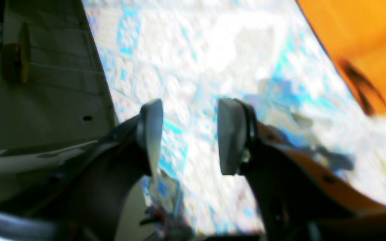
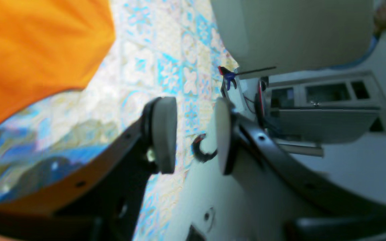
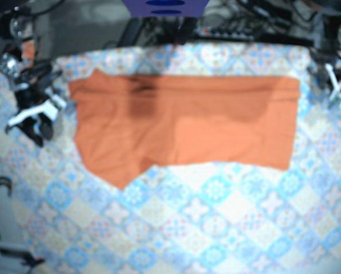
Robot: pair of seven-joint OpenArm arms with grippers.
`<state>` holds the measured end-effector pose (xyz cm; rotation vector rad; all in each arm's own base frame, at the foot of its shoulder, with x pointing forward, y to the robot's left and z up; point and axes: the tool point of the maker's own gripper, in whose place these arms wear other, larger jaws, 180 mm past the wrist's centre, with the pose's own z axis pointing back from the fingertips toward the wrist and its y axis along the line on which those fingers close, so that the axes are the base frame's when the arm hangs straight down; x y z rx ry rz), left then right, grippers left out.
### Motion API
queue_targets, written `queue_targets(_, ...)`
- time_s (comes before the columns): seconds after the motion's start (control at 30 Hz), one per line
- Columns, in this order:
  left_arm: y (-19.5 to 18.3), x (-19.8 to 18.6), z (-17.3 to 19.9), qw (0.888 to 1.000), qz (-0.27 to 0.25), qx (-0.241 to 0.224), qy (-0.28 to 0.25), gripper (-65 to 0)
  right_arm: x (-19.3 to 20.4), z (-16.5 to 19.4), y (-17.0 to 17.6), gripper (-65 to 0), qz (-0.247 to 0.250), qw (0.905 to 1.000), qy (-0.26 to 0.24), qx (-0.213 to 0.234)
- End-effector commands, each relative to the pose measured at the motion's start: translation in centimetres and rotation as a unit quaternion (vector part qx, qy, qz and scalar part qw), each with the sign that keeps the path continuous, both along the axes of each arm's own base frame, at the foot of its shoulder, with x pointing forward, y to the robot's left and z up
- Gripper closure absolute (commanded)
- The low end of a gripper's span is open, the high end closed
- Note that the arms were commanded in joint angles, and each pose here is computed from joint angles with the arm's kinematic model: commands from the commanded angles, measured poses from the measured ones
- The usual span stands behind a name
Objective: Fold the T-shirt properly
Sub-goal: 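Raise both grippers away from the folded edge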
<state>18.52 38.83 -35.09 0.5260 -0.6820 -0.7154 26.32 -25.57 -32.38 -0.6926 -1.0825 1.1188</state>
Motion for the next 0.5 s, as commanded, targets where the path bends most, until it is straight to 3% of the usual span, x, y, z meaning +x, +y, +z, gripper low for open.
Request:
queue_targets(0.0, -0.5, 0.6, 1.4, 0.999, -0.029, 0.019, -0.012, -26.1, -0.9, 0.2, 0.0, -19.4, 0.014, 0.9998, 0.002, -0.01)
queue_targets(0.13, -1.3, -1.6, 2.2, 0.996, -0.067, 0.06, 0.011, -26.1, -4.7, -0.8, -0.3, -19.4, 0.032, 0.9989, 0.032, -0.007)
queue_targets(0.47, -2.2, -5.9, 0.7, 0.988, -0.104, 0.086, 0.075, -26.1, -9.3, -3.3, 0.4, -19.5, 0.047, 0.9944, 0.095, 0.003)
